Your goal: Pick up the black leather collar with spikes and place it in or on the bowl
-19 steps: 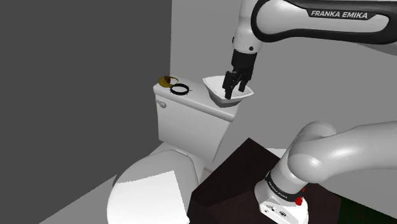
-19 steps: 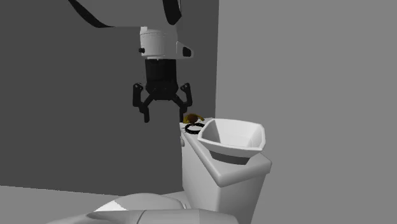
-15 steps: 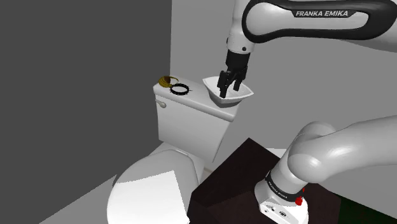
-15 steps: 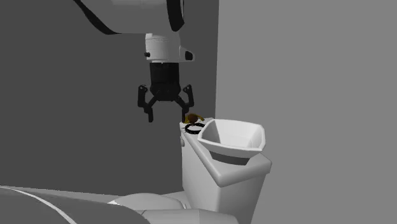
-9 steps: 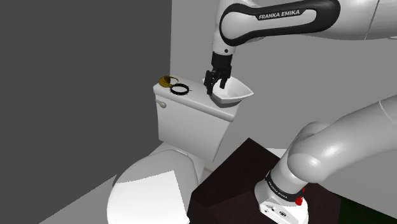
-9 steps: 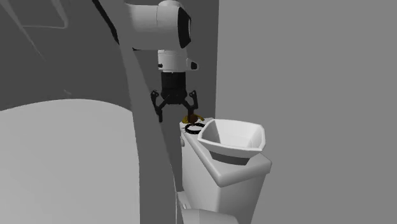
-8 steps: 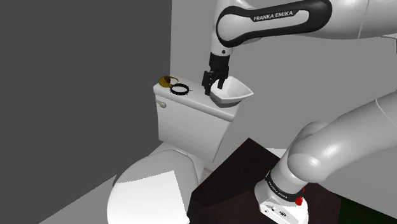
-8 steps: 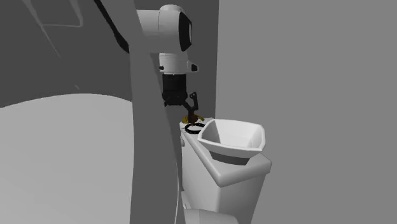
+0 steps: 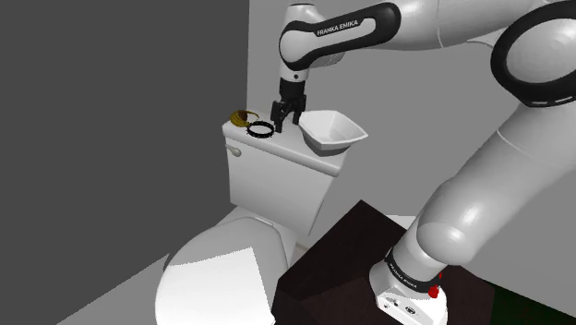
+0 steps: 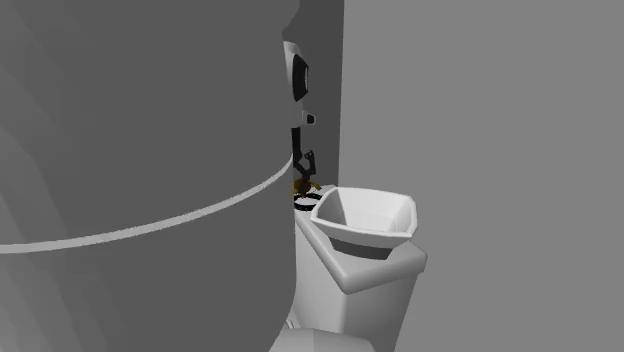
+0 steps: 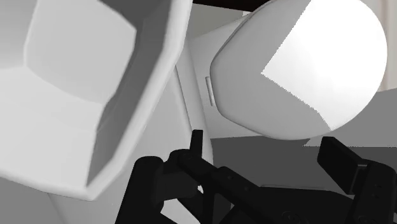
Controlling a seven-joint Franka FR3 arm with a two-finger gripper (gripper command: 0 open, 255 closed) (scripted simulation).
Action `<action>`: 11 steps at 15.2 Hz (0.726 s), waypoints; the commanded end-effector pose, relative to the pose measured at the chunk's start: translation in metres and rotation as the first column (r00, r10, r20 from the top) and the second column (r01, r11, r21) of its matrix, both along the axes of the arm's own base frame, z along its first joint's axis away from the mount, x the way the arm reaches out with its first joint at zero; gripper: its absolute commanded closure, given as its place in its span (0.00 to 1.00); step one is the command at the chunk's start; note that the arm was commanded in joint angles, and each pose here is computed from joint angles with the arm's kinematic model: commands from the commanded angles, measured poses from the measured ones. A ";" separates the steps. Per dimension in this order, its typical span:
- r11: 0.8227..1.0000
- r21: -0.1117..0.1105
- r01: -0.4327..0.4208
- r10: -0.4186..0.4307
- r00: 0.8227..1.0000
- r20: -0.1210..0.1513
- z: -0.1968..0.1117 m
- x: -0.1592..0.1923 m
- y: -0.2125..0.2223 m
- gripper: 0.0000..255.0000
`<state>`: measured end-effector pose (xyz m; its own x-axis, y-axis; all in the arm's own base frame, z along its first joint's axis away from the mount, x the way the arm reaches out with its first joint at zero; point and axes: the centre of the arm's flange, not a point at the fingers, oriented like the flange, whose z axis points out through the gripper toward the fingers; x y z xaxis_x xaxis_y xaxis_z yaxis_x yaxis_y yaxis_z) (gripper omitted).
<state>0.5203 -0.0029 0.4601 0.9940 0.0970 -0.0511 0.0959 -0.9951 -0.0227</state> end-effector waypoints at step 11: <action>0.997 0.019 -0.076 0.076 0.997 0.010 -0.056 0.146 -0.007 0.00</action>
<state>0.6537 -0.0088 0.4083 0.9851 0.1669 -0.0414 0.1653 -0.9855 -0.0386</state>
